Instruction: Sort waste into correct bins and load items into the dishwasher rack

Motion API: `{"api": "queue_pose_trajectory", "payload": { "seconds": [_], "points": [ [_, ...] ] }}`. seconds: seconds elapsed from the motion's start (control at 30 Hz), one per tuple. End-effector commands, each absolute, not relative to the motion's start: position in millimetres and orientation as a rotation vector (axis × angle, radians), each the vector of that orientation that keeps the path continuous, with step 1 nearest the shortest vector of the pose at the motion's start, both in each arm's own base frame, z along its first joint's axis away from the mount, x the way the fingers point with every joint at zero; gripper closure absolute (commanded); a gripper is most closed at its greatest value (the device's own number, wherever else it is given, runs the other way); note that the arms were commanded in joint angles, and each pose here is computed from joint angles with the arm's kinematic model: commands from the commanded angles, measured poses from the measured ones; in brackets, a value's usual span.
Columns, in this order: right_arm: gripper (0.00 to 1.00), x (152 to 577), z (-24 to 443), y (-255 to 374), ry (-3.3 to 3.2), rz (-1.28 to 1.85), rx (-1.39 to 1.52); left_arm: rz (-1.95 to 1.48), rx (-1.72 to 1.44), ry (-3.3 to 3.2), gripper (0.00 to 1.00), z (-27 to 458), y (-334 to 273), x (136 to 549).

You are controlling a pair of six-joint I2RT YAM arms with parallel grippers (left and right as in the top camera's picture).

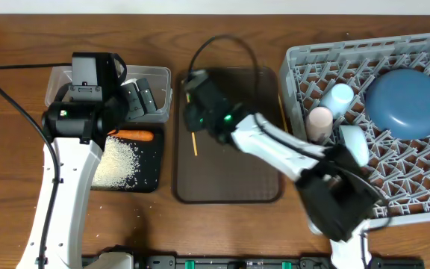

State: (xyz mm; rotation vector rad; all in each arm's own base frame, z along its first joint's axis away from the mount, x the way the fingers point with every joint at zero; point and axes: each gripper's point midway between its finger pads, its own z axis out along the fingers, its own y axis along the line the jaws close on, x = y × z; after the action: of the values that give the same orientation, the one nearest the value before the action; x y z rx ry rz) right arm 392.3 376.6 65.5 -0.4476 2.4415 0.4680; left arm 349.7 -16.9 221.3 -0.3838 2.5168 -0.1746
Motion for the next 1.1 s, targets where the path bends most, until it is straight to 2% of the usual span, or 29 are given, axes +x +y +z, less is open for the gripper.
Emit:
{"api": "queue_pose_trajectory", "payload": {
  "seconds": [0.0,0.23,0.57,0.67,0.83,1.07],
  "points": [
    [0.67,394.4,44.4,378.7,2.435,0.385,-0.421,-0.168,-0.377,2.513,0.02,223.8,-15.0,351.1],
    [0.68,402.9,11.1,363.4,2.447,0.231,-0.301,-0.168,-0.377,2.513,0.02,223.8,-15.0,351.1],
    [0.81,400.2,-24.2,367.7,2.468,0.215,-0.317,-0.168,-0.377,2.513,0.02,223.8,-15.0,351.1],
    [0.88,407.1,-22.0,353.4,2.441,0.112,-0.281,-0.168,-0.377,2.513,0.02,223.8,-15.0,351.1],
    [0.88,416.6,-2.6,314.3,2.377,-0.144,-0.211,-0.168,-0.377,2.513,0.02,223.8,-15.0,351.1],
    [0.85,398.0,21.8,307.8,2.452,-0.132,-0.261,-0.168,-0.377,2.513,0.02,223.8,-15.0,351.1]
  ]
}}
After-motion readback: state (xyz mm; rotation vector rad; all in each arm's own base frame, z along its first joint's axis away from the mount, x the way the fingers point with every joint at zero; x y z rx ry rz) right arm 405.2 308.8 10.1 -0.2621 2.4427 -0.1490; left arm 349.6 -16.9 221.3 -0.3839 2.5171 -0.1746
